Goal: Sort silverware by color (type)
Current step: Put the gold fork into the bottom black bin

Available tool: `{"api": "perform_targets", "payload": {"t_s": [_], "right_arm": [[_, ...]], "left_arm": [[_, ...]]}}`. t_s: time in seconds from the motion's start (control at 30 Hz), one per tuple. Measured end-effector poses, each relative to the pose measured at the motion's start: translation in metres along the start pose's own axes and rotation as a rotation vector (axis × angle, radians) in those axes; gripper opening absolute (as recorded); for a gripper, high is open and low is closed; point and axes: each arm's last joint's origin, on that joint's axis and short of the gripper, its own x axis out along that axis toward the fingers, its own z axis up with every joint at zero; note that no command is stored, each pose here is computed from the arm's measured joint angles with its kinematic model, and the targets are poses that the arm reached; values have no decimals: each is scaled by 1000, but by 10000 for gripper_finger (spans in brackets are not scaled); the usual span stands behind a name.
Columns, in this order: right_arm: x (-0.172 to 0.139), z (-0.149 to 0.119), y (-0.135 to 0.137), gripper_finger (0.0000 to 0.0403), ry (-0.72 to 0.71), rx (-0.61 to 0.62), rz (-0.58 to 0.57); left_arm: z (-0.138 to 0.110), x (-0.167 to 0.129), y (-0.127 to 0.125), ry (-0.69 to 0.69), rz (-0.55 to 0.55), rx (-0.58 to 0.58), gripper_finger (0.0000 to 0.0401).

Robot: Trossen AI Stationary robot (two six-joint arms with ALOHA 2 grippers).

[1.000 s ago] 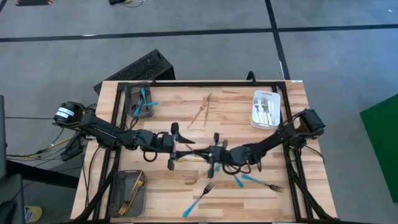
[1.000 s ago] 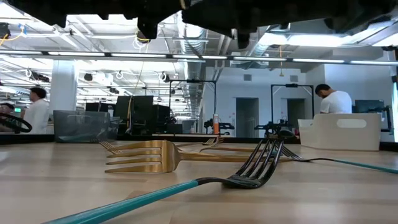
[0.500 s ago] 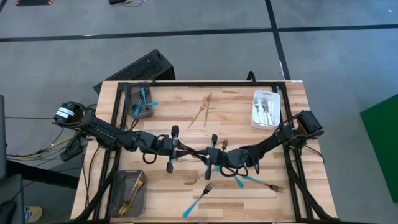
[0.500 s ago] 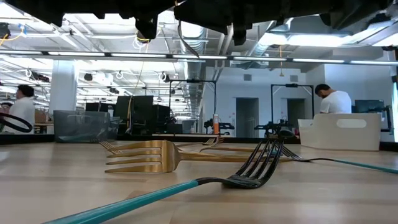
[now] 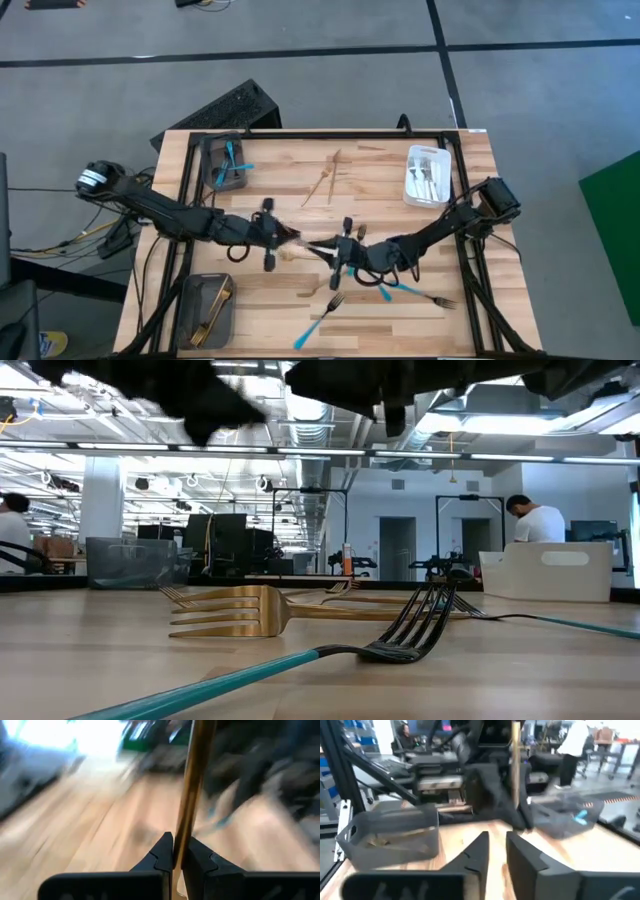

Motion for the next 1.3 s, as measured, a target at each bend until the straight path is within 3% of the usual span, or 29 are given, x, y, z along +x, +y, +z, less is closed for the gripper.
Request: {"api": "perform_targets", "payload": {"t_s": [0.1,0.17,0.37,0.57,0.77,1.03,1.17,1.3], "right_arm": [[0,-5,-2,113,36,-1,-55],[2,-7,-5,126,48,0,-72],[8,-8,-14,140,63,11,-102],[7,-12,-15,137,91,17,-104],[7,-14,-15,142,108,6,-102],[8,-16,-17,151,131,-7,-92],[11,-20,-16,152,190,-10,94],[14,-32,-17,146,277,57,275]], "left_arm": [[7,-30,1,168,128,-103,6],[11,-53,0,269,149,-195,6],[8,-104,-12,659,-11,-568,11],[-25,-130,-50,901,-47,-747,12],[-48,-141,-76,940,48,-733,30],[-57,-145,-73,981,156,-703,121],[-50,-143,-64,934,170,-726,154],[-39,-139,-55,782,142,-668,163]]}}
